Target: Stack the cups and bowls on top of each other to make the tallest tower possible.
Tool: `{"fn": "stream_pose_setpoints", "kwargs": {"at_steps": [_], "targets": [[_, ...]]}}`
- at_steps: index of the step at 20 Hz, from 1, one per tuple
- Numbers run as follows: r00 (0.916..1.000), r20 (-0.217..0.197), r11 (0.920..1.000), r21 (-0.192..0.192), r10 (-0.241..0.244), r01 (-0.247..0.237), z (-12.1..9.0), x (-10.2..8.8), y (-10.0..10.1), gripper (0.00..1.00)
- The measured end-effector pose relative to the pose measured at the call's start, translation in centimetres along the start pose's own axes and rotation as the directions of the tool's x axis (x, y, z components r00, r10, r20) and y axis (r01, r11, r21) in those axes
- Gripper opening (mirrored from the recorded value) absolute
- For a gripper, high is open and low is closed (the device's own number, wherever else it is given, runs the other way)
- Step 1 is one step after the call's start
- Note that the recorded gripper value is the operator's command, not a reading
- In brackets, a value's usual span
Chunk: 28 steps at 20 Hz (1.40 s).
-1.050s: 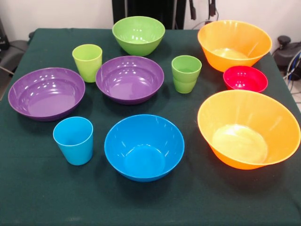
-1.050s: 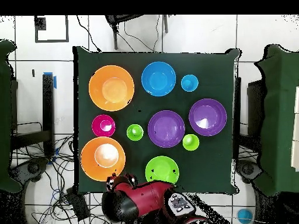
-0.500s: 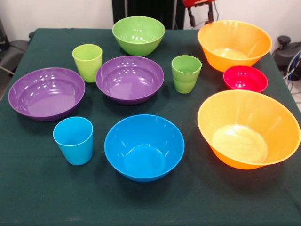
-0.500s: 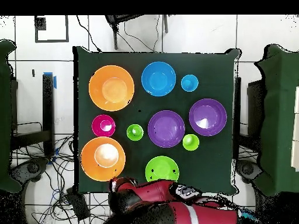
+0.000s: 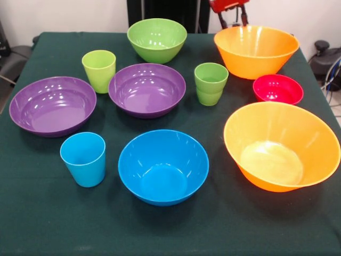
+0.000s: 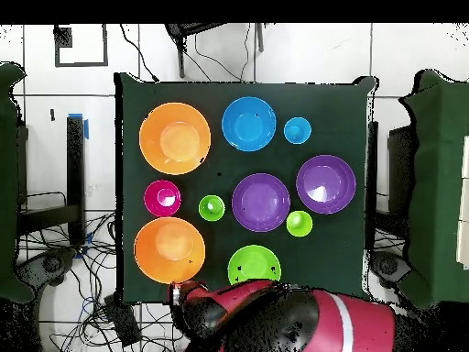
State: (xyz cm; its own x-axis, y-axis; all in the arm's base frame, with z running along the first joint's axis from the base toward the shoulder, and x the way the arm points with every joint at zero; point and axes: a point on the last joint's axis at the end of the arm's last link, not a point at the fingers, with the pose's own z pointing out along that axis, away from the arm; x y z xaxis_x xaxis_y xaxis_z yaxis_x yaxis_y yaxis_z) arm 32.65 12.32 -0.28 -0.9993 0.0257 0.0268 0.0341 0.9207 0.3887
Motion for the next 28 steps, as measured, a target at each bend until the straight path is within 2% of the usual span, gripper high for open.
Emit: {"fn": "stream_pose_setpoints", "kwargs": {"at_steps": [3, 11, 28], "targets": [[1.0000, -0.003, 0.9994, -0.034, -0.007, 0.006, 0.5, 0.0, 0.4, 1.00], [1.0000, -0.003, 0.9975, -0.070, -0.009, 0.009, 1.3, -0.3, 1.3, 1.00], [0.9998, 0.016, 0.9958, -0.091, -0.008, 0.009, 1.8, -1.4, 1.5, 1.00]]}}
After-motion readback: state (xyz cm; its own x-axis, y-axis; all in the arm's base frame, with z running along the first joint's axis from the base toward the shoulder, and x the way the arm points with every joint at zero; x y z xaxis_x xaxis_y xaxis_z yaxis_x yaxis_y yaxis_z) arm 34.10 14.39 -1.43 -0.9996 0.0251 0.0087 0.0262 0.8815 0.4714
